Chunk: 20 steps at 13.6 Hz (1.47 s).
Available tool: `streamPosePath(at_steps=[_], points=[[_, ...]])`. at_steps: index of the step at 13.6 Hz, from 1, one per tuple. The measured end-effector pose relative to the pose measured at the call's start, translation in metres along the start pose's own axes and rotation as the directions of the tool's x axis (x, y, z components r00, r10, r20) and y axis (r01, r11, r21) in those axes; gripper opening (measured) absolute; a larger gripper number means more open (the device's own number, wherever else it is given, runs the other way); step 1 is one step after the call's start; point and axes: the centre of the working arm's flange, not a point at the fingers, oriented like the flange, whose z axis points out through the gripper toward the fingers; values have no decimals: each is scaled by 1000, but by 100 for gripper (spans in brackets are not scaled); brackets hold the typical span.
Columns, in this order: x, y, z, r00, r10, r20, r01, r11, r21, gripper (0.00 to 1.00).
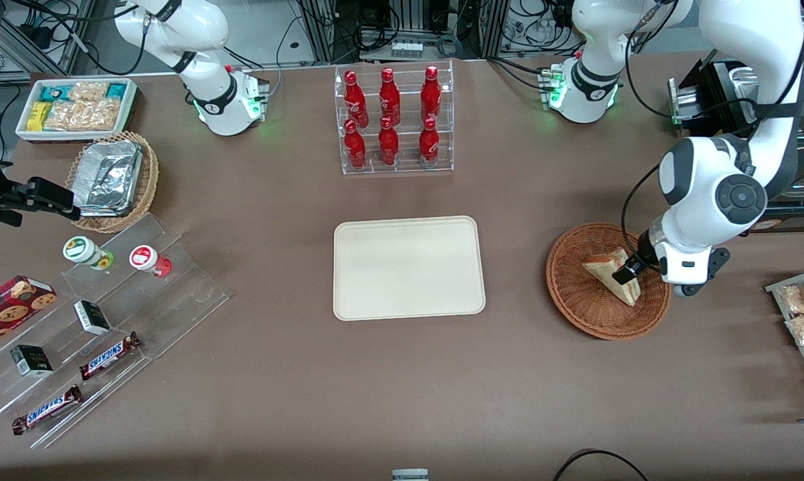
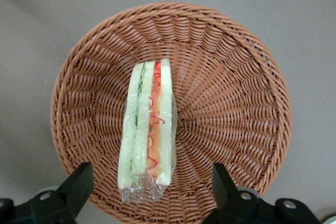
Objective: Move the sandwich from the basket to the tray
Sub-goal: 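Lower the left gripper and close it on the wrapped sandwich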
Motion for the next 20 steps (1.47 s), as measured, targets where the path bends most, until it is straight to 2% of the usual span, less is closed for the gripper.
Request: streamPosePath(at_steps=[4, 11, 13, 18, 20], points=[[-7, 1, 25, 1000, 5, -4, -5, 1000, -11, 100], [-11, -2, 54, 1000, -1, 21, 1, 1000, 6, 100], [-12, -2, 62, 1000, -1, 25, 1, 1000, 7, 96], [-12, -3, 66, 1000, 10, 21, -10, 1000, 16, 43], [-12, -3, 66, 1000, 25, 12, -25, 999, 26, 27]])
